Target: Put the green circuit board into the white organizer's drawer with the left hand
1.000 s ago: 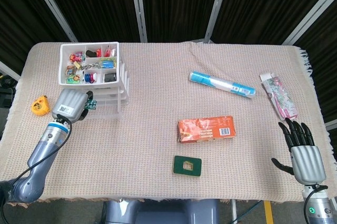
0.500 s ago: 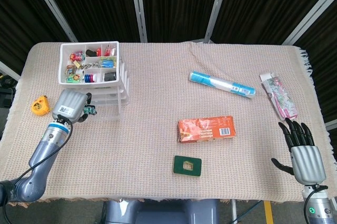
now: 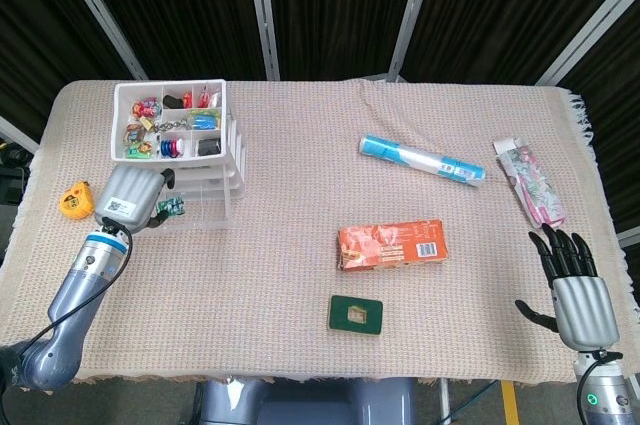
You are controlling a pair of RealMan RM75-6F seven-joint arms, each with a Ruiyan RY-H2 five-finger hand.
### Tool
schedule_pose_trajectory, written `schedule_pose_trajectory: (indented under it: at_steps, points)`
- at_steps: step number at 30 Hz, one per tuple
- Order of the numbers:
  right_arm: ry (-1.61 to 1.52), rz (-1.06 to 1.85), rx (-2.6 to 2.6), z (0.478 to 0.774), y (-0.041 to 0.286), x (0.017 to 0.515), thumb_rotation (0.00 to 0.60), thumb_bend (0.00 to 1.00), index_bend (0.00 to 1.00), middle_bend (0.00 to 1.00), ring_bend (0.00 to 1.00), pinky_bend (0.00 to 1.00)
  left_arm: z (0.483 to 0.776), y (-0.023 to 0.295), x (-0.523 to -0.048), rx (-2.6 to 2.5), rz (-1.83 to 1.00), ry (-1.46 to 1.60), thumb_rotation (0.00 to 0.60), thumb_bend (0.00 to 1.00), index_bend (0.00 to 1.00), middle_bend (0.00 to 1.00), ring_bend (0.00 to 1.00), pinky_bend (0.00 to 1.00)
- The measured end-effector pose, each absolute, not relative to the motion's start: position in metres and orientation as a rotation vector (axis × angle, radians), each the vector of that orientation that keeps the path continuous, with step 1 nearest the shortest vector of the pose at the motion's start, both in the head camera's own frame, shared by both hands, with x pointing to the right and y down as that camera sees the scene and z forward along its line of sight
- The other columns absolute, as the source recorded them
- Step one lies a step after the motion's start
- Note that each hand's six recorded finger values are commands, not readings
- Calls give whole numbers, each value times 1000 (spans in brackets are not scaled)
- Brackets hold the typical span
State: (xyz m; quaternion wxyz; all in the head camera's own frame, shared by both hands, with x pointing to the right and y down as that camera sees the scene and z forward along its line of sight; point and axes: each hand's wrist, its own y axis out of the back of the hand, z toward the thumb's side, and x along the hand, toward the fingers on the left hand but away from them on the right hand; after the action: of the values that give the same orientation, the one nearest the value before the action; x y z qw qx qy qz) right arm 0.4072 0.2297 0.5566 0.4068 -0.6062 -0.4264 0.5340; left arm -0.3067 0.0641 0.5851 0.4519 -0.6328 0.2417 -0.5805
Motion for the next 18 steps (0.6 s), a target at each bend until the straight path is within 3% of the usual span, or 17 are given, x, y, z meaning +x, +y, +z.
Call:
schedule_pose_trajectory:
  at_steps: [1,2,5,6,9,14,18]
  points:
    - [-1076,1347,-1529,557,230,407,600,0,74,0,0,0,582,66,-305,-1567,-1415,601,600,308,413,725,713,564]
    - [-1075,1348,-1529,557,230,407,600,0,74,0,0,0,578,69,-302,-1571,-1386,603,600,418,405,638,642,510]
    - [-1076,1348,-1526,556,229,408,600,0,75,0,0,0,568,80,-295,-1571,-1298,590,600,846,381,410,456,406]
    - [-1077,1347,-1524,556,230,408,600,0,76,0,0,0,565,84,-294,-1570,-1269,581,600,946,373,354,413,386]
    - [-1077,1347,-1522,556,230,407,600,0,76,0,0,0,557,103,-289,-1562,-1169,537,600,1000,354,259,335,355]
    - [-1079,1350,-1520,556,230,408,600,0,76,0,0,0,548,139,-286,-1517,-1000,426,600,1000,302,80,125,187]
    - [-1080,1352,-1519,556,229,408,600,0,76,0,0,0,552,167,-296,-1430,-897,293,600,1000,277,31,76,182]
